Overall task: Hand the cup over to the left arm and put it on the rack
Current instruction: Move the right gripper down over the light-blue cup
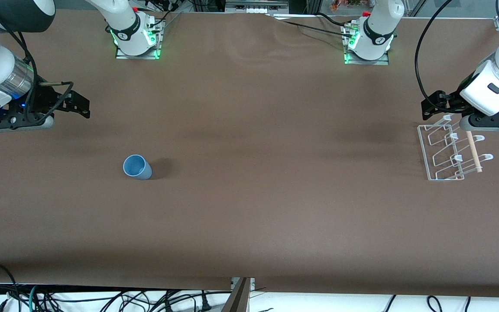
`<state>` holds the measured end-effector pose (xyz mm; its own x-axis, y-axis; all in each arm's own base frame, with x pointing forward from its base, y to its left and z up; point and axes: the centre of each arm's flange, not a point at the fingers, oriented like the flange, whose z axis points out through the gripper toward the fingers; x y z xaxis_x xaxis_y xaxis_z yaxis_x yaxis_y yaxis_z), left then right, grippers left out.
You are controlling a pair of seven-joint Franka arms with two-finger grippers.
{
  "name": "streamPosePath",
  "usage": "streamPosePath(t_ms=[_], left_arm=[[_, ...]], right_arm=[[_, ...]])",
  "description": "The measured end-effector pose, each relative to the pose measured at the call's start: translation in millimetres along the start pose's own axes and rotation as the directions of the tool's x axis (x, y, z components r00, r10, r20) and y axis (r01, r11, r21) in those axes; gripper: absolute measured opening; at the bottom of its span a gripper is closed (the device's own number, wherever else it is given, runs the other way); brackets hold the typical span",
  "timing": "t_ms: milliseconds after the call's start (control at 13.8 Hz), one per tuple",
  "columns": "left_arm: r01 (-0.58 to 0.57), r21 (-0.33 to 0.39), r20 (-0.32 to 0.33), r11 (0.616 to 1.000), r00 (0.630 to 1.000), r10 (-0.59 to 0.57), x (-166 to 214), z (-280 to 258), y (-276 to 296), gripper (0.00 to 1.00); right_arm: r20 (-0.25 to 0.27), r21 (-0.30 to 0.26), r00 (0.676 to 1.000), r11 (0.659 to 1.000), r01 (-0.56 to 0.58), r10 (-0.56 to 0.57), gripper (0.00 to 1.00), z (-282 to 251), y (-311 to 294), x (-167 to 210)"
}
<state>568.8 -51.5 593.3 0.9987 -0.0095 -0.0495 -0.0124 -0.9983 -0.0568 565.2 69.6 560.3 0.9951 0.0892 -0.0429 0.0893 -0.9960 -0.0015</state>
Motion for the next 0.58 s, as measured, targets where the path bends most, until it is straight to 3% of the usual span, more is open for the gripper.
streamPosePath(t_ms=[580], left_arm=[[0.000,0.000,0.000,1.000,1.000,0.000,0.0,0.0,0.0,1.00]], right_arm=[[0.000,0.001,1.000,1.000,-0.008,0.008,1.00,0.4,1.4,0.3]])
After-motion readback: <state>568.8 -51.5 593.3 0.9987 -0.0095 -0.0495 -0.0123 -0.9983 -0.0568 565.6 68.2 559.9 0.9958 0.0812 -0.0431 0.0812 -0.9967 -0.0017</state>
